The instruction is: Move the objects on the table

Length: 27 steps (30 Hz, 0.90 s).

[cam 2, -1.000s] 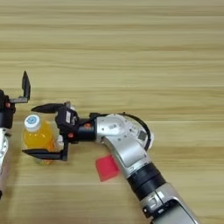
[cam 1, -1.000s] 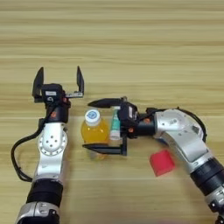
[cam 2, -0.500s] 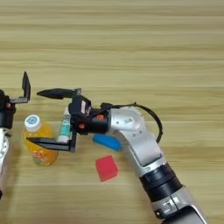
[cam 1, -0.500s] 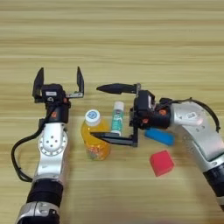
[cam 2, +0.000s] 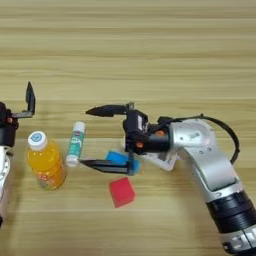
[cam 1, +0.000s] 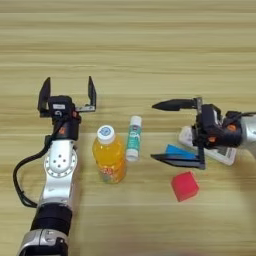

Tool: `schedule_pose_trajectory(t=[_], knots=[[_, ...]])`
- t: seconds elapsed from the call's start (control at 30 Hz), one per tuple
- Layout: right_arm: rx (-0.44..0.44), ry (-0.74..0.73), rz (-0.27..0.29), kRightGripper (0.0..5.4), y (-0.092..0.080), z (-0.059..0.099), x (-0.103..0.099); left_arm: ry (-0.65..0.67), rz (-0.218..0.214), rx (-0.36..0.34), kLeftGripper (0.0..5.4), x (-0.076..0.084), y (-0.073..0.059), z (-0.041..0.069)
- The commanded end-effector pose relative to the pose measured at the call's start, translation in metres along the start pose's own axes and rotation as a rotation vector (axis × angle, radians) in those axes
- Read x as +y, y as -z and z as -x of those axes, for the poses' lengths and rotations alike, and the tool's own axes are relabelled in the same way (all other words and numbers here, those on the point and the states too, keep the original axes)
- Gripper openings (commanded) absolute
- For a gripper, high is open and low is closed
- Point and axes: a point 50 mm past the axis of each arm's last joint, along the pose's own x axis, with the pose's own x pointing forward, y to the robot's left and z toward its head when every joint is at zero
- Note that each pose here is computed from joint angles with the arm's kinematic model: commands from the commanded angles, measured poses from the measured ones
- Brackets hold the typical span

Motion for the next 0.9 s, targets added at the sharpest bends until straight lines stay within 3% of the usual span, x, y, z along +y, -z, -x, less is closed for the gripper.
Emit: schedule_pose_trajectory(t=[0.03, 0.37, 0.9], knots=[[0.066, -0.031, -0.039, 5.38, 0.007, 0.016, 0.0, 0.009, -0.009, -0.012, 5.4, 0.0, -0.001, -0.004], [0.235, -0.155, -0.108, 5.38, 0.033, 0.033, 0.005, 0.011, -0.011, -0.011, 5.4, 0.001, -0.001, -0.005], [0.396, -0.291, -0.097, 5.38, 0.058, 0.038, 0.025, 0.011, -0.009, -0.012, 5.4, 0.0, -0.001, -0.004]])
